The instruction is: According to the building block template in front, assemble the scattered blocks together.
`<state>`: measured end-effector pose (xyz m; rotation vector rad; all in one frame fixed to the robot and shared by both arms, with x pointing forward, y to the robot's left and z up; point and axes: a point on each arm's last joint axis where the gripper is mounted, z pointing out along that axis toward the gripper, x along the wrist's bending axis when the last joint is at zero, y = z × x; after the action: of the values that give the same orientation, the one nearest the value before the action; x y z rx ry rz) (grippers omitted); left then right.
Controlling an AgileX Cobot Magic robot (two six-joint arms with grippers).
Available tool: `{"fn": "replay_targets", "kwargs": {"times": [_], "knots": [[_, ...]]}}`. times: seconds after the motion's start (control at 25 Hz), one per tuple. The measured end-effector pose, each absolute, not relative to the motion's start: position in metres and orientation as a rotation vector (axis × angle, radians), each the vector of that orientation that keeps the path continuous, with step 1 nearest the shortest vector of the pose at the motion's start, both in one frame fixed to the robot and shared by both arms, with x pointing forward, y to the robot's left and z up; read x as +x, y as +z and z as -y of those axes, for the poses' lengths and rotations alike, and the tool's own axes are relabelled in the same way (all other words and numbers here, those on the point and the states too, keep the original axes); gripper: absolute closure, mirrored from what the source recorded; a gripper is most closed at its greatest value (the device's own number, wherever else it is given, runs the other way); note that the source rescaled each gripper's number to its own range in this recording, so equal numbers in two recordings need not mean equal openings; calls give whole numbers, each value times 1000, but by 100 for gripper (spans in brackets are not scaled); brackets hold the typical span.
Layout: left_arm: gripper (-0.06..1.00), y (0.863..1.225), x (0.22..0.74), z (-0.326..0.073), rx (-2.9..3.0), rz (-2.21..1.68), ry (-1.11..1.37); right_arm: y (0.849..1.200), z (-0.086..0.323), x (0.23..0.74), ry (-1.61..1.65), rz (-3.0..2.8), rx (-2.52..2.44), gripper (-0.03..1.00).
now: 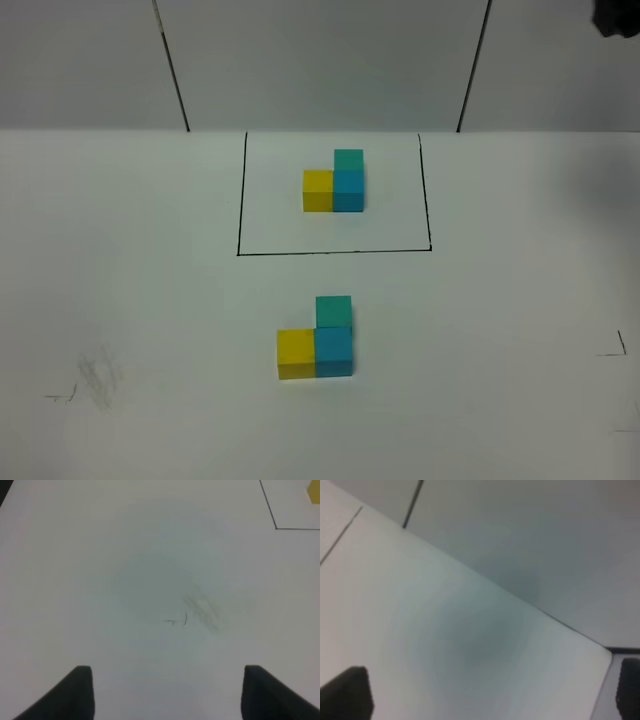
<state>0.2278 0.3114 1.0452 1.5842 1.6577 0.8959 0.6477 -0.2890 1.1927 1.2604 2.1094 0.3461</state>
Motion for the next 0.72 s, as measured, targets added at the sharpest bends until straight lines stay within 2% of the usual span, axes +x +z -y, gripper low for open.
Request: {"fn": "replay_targets", "kwargs": {"times": [0.2, 0.32, 0.6, 0.72], "knots": [[53, 1045, 228, -311, 1584, -1658, 896, 1203, 330, 571, 265, -2072, 1386, -3], [53, 1045, 228, -311, 1584, -1658, 896, 1211, 336, 520, 254, -2041, 1403, 0], [53, 1045, 228, -311, 1584, -1658, 896, 1232, 320, 391, 438, -1888, 1373, 23], [53, 1045, 228, -311, 1584, -1658, 896, 1226, 314, 338, 526, -1786, 1392, 28]]}}
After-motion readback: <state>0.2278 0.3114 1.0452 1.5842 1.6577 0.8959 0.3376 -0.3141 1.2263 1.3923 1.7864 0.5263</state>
